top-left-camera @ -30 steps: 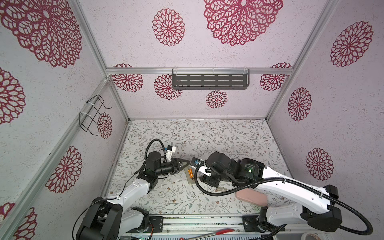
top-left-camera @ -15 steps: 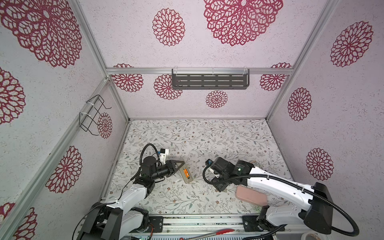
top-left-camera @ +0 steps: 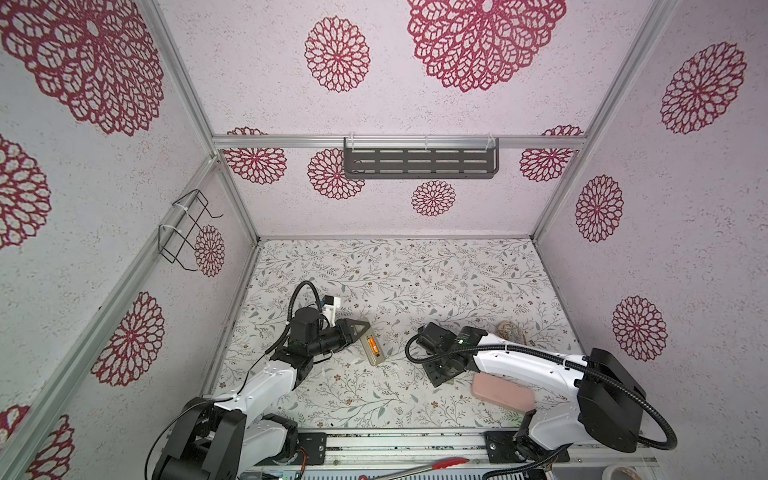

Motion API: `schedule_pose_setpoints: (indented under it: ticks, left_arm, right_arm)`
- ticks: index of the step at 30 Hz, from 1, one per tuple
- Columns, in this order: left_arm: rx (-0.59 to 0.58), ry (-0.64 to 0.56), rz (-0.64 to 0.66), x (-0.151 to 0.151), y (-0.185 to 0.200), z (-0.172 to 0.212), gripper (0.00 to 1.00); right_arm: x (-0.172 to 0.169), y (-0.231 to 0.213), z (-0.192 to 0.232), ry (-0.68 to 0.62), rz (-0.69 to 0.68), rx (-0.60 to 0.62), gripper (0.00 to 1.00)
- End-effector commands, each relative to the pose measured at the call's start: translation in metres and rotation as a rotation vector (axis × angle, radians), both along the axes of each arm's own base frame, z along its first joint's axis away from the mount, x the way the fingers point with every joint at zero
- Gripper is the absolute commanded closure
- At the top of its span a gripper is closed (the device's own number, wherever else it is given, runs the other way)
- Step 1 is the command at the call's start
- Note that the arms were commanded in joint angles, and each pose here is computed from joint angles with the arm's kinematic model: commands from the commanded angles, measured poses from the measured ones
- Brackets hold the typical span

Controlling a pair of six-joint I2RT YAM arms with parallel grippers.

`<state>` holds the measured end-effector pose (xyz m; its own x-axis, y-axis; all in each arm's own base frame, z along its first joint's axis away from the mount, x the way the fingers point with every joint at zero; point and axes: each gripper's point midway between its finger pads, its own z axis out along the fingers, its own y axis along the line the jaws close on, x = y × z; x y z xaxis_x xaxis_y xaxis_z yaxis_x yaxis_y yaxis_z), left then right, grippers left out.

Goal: Load the batteries into the remote control

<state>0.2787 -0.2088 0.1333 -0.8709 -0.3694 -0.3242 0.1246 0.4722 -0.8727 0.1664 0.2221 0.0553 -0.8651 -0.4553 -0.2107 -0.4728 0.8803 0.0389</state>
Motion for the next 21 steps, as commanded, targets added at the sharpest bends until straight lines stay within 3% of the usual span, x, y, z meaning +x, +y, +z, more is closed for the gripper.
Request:
schedule_pose_setpoints:
  ticks: [1,11,21]
  left_arm:
    - [0.064,-0.013,-0.037,0.003,-0.013,-0.005,1.0]
    - [0.094,0.085,-0.084,-0.003,-0.033,-0.046,1.0]
    - [0.112,0.128,-0.118,-0.011,-0.039,-0.071,0.98]
  right_arm:
    - [0.0,0.002,-0.005,0.008,-0.035,0.029,0.53]
    - [0.012,0.013,-0.017,-0.003,-0.034,0.063,0.64]
    - [0.011,0.001,-0.025,0.008,-0.05,0.01,0.72]
